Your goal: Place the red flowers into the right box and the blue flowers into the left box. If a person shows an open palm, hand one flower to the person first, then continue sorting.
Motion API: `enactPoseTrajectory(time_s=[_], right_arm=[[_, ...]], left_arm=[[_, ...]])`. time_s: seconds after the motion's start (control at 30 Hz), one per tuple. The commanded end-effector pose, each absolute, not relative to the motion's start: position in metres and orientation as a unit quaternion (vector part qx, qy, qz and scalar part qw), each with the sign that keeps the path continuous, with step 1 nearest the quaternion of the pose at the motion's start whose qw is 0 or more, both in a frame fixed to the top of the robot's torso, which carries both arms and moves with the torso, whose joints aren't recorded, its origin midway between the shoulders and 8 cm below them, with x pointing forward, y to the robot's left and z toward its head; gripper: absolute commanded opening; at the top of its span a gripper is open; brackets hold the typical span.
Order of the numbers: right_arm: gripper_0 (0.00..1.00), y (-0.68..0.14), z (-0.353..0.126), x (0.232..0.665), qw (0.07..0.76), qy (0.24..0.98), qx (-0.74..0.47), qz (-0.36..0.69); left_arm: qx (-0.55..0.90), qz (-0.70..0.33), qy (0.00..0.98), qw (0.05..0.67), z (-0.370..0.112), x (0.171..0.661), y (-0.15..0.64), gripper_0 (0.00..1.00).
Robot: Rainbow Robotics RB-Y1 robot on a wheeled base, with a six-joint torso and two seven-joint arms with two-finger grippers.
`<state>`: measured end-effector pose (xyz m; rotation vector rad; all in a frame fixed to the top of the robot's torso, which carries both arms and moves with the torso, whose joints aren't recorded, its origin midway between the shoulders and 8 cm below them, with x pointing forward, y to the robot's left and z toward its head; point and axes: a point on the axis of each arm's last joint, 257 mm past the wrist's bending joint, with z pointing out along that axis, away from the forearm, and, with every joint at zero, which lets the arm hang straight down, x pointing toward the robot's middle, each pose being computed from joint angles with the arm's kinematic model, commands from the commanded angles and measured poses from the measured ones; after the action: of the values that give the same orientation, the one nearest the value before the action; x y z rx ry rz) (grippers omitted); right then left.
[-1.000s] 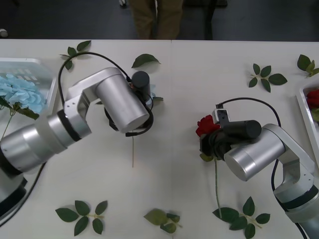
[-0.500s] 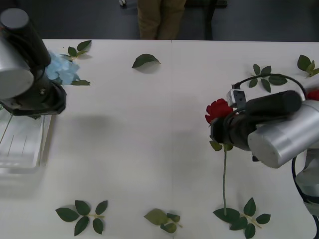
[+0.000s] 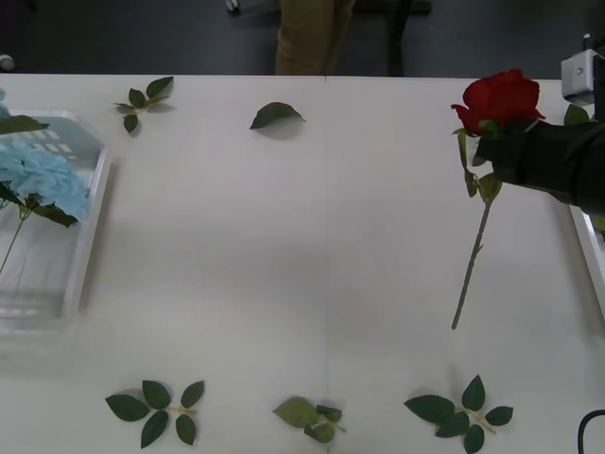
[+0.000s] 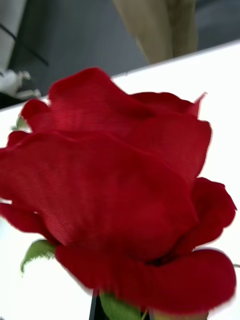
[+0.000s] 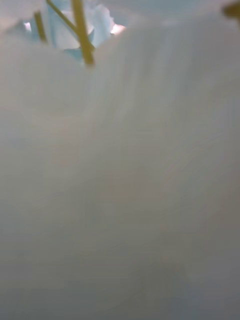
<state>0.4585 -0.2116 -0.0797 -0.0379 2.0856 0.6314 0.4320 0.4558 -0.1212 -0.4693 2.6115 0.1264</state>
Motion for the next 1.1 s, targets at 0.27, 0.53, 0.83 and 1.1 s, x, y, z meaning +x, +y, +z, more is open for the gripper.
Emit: enactPoseTrajectory(time_s=[0.27,0.53,0.83,1.1], right_arm=[[0.0,-0.403,-0.06,0.468,0.466,0.882,-0.045,-0.042],[0.0,-0.492,-0.059,0.47,0.422,0.897,-0.052,-0.117],[0.0,-0.496,-0.062,0.477,0.43,0.895,-0.052,-0.103],[0.0,-0.457,-0.051,0.482,0.446,0.886,-0.089,-0.092]], left_arm=[[-0.149,0.101,0.951,0.253,-0.158,0.434,0.548,0.0],[-0.166,0.115,0.936,0.288,-0.178,0.462,0.574,0.0],[-0.178,0.126,0.918,0.332,-0.2,0.504,0.581,0.0],[-0.184,0.119,0.918,0.331,-0.205,0.508,0.576,0.0]])
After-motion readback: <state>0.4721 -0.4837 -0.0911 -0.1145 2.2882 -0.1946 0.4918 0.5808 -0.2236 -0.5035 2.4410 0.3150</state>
